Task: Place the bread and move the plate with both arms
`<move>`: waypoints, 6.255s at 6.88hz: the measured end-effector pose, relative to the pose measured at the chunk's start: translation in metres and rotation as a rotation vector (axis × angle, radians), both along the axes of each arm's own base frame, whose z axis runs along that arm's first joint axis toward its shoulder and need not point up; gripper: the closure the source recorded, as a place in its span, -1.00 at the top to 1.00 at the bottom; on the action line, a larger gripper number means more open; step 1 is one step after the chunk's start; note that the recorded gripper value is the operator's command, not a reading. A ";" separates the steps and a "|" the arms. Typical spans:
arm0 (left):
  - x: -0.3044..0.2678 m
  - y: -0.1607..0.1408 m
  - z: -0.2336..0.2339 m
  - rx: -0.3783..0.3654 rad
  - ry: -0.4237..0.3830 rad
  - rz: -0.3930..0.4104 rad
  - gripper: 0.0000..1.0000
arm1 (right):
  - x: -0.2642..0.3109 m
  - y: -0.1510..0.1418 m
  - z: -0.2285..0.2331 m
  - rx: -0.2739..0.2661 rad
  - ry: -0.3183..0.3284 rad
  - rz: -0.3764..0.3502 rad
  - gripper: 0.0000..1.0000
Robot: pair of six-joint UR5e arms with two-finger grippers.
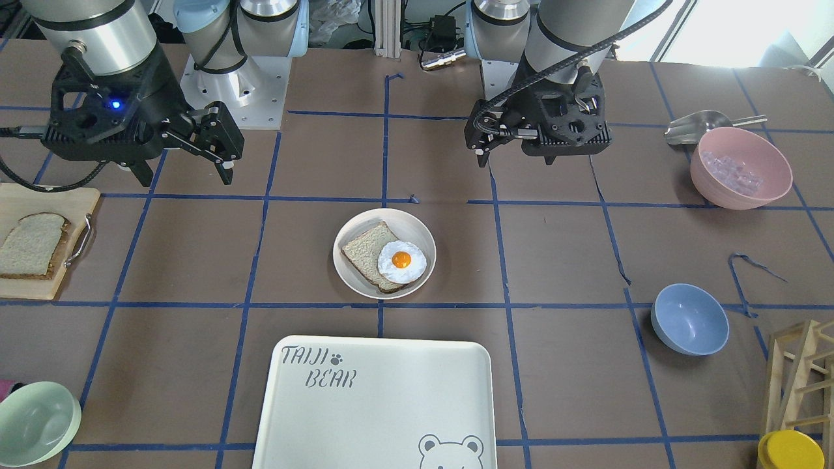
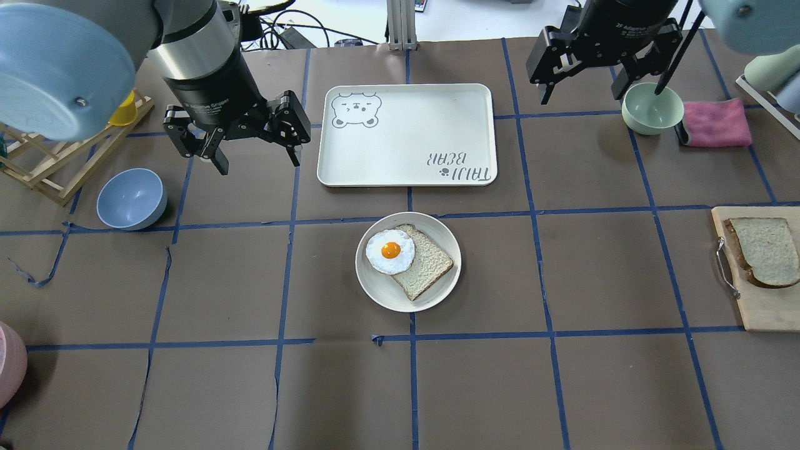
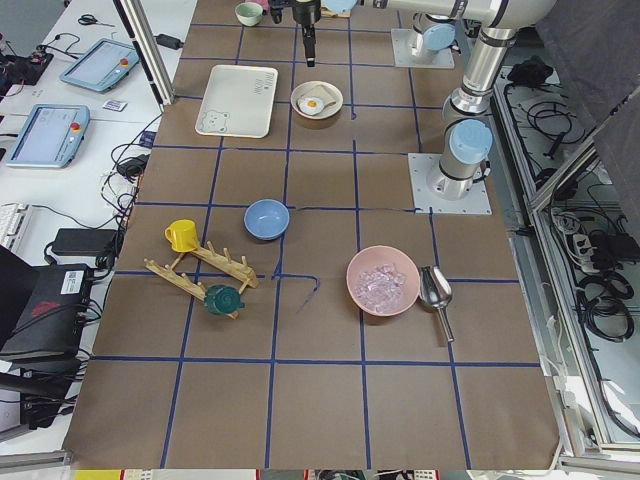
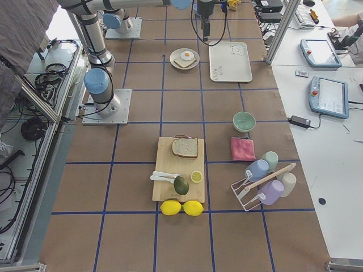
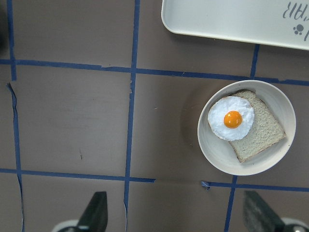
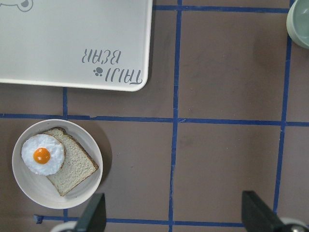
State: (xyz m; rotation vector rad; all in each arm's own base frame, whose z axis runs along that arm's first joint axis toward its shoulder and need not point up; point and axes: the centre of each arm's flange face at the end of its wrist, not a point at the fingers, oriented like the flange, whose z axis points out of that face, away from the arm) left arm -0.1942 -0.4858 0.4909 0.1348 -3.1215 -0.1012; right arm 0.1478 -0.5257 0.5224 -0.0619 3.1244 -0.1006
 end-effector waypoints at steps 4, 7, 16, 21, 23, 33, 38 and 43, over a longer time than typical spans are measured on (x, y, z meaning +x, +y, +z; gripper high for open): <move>0.000 0.000 0.000 -0.001 0.006 0.001 1.00 | -0.001 0.000 -0.002 0.004 0.002 0.001 1.00; 0.000 -0.001 0.001 -0.007 0.008 0.000 1.00 | -0.004 0.000 -0.005 0.013 0.004 -0.002 1.00; -0.001 -0.003 -0.003 -0.004 0.009 -0.011 1.00 | -0.007 0.000 -0.004 0.005 0.013 0.001 1.00; 0.000 -0.004 -0.003 -0.004 0.009 -0.011 1.00 | -0.012 0.002 -0.009 0.041 0.037 0.003 1.00; 0.000 -0.004 -0.004 -0.002 0.009 -0.011 1.00 | -0.040 0.003 -0.015 0.096 0.135 0.025 1.00; -0.001 -0.003 -0.011 0.013 0.008 -0.001 1.00 | -0.366 0.050 -0.292 0.163 0.142 -0.083 0.82; -0.001 -0.003 -0.011 0.013 0.008 -0.002 1.00 | -0.378 0.045 -0.329 0.212 0.175 0.028 -0.58; -0.001 -0.004 -0.010 0.011 0.008 -0.002 1.00 | -0.375 0.052 -0.324 0.261 0.157 0.040 -1.00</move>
